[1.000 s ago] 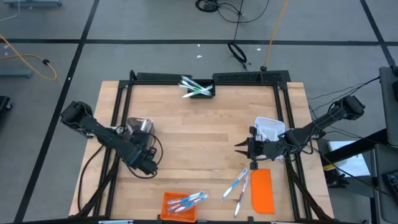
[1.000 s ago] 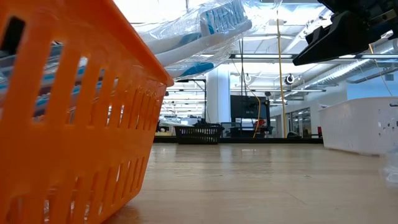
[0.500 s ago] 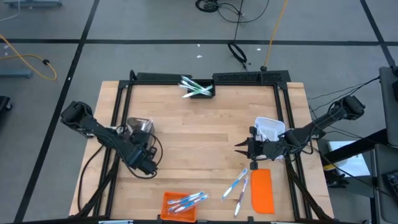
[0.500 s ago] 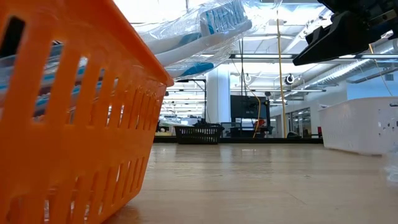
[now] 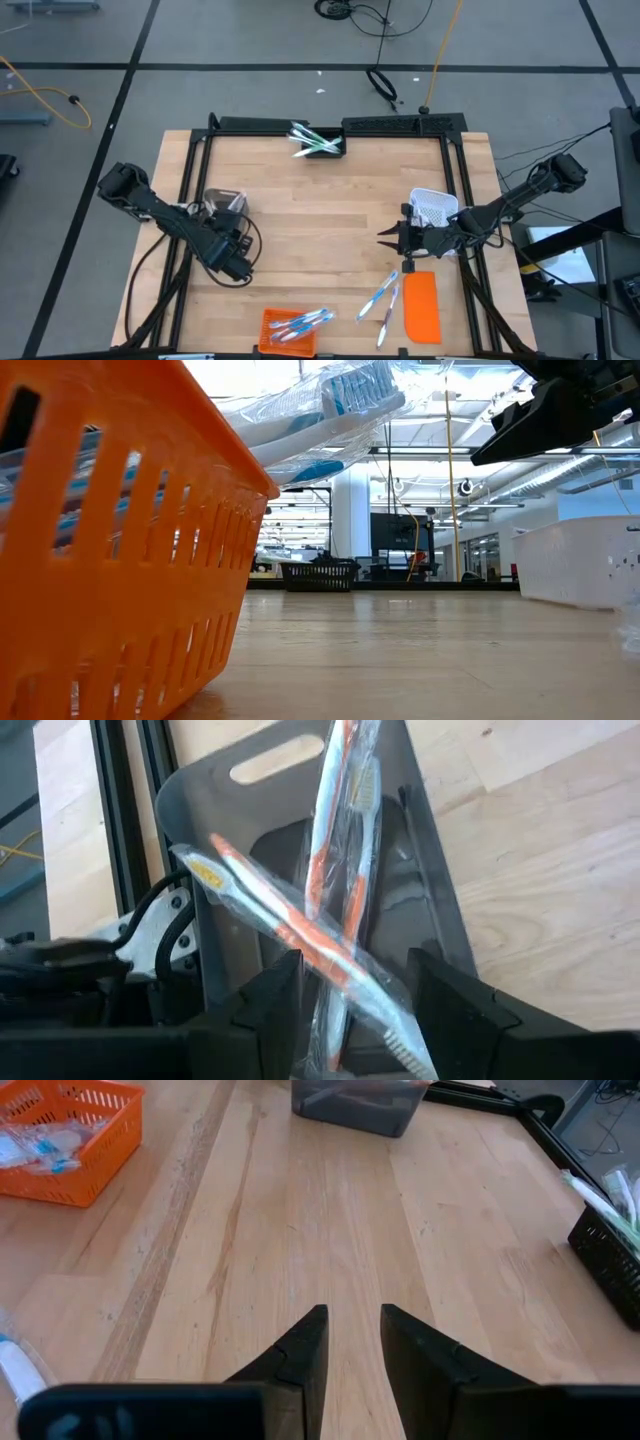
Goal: Pick & Place Toothbrushes
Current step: Put the blue toothbrush into the orange bin
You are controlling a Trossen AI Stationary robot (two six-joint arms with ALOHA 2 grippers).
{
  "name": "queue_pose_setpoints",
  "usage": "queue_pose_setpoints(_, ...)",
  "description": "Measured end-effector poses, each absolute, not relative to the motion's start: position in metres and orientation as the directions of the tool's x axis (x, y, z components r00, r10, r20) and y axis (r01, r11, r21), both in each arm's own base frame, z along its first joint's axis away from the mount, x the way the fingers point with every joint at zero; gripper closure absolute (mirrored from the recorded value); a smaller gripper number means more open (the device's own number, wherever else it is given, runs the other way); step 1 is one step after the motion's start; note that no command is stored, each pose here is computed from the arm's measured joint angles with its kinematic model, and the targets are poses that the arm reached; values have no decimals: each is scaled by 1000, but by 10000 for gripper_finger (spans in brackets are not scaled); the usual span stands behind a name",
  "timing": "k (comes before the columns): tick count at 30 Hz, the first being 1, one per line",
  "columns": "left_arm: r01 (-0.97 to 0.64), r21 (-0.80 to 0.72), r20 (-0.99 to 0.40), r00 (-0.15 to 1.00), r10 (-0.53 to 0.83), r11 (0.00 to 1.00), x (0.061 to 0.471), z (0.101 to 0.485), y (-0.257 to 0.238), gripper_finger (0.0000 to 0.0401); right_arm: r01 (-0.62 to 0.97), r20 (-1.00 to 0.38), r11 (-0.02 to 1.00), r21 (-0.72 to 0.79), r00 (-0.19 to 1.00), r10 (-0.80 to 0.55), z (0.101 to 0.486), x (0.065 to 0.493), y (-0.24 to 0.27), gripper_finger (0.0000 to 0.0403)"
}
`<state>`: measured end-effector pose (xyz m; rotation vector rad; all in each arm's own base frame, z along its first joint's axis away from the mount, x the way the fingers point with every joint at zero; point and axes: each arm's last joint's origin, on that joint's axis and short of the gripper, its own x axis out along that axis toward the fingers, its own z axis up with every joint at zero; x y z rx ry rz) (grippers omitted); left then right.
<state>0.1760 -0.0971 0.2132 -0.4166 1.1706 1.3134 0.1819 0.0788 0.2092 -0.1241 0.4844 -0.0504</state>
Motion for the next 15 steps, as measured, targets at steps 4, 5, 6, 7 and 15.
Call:
queue_pose_setpoints(4,-892,355,-824,-157,544,281,176,214,-96,217,19,-461,991,-131,884,-78,209,182,79,316)
queue_pose_setpoints(5,-894,354,-821,-155,550,276,176,214,-96,217,19,-461,991,-131,884,-78,209,182,79,316)
queue_pose_setpoints(6,-896,351,-818,-152,555,273,176,214,-96,217,19,-461,991,-131,884,-77,209,182,79,316)
queue_pose_setpoints(7,-896,349,-814,-144,563,274,176,214,-96,217,18,-461,991,-131,884,-77,209,182,79,316)
queue_pose_setpoints(15,-867,291,-785,25,619,404,187,212,-97,217,-20,-473,995,-100,880,-30,209,182,80,316)
